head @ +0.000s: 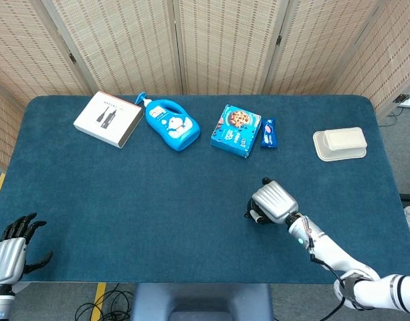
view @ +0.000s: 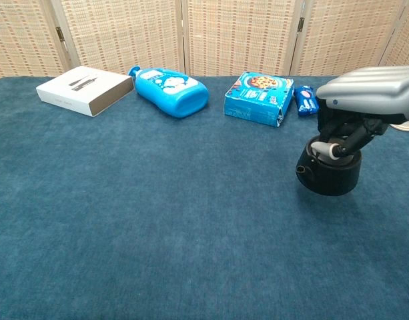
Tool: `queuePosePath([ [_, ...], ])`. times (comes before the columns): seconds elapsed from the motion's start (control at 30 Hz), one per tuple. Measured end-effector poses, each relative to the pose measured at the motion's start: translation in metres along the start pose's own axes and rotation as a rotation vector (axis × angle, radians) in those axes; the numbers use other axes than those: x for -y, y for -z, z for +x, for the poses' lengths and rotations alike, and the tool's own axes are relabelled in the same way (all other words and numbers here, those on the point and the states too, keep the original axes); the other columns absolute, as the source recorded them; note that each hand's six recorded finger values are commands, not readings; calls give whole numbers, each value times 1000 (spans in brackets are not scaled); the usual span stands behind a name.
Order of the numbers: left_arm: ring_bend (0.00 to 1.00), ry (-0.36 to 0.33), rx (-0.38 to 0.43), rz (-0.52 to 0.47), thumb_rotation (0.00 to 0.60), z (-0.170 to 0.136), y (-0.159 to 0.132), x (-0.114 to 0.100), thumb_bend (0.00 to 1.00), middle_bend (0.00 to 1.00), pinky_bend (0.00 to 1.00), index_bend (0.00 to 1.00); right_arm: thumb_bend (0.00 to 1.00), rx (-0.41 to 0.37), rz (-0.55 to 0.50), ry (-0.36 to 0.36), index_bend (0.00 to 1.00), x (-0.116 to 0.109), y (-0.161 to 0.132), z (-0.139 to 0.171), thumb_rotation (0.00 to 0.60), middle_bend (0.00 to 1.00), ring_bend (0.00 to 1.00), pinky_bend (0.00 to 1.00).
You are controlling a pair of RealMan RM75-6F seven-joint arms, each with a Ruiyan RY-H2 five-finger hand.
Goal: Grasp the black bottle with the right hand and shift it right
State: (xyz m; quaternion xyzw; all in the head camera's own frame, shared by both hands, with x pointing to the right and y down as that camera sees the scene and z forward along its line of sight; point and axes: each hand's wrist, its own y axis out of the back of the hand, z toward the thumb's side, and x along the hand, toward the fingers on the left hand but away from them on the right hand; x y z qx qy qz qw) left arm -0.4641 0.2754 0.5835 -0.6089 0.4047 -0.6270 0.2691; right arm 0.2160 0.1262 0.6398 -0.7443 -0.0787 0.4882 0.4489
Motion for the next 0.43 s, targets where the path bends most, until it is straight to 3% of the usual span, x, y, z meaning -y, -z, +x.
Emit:
queuePosePath([
  [0.43, 109, 5, -3, -1, 600, 1, 1, 2, 274, 122, 145, 261, 453, 6, 64, -7, 1000, -2, -8, -15, 428, 1000, 946, 283],
])
